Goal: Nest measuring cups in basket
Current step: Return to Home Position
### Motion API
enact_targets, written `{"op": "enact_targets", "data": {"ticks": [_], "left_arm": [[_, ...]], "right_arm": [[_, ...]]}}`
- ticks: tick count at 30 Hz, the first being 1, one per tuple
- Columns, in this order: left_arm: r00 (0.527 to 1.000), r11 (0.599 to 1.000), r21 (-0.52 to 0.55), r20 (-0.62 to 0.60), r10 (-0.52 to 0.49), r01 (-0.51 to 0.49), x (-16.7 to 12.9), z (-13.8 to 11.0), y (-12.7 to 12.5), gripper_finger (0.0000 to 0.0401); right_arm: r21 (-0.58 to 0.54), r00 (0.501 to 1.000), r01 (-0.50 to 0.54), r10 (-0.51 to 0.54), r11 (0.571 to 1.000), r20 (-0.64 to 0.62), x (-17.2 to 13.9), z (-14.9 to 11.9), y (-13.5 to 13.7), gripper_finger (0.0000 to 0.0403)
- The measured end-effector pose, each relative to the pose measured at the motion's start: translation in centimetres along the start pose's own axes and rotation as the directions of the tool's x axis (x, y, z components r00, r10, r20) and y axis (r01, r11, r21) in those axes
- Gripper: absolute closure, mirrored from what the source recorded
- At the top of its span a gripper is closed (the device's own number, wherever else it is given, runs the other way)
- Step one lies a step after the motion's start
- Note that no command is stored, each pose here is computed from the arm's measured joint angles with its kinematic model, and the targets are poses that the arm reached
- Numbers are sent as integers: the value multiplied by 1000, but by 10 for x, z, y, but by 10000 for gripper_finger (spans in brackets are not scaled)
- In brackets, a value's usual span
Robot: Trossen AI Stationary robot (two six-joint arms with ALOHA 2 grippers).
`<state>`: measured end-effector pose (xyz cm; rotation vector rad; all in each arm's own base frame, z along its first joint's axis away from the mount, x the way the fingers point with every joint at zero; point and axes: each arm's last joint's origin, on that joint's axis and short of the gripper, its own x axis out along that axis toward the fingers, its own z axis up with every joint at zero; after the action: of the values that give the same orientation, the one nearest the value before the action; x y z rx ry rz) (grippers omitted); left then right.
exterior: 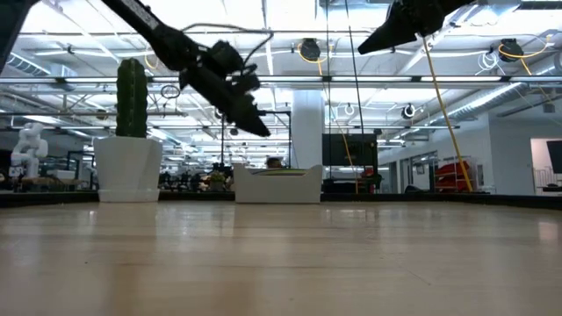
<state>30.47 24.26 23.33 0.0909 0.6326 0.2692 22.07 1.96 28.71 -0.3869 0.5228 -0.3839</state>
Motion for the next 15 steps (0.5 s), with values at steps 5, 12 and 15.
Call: {"op": "enact_targets", "data": {"ticks": [5,12,15], "left_arm": [[998,998,13,-4,-56,56,-22,20,-27,178],[986,986,-12,-19,-166,166,-57,41,-69,224],[979,979,-14,-19,-202,202,-75,45,-86,245]], "right_arm": [[7,1000,3,-3,1000,-2,1,0,-1,323],[21,1000,-2,2,1000,-4,1,0,-1,323],[32,1000,-3,3,999,-4,1,-1,-1,323]]}}
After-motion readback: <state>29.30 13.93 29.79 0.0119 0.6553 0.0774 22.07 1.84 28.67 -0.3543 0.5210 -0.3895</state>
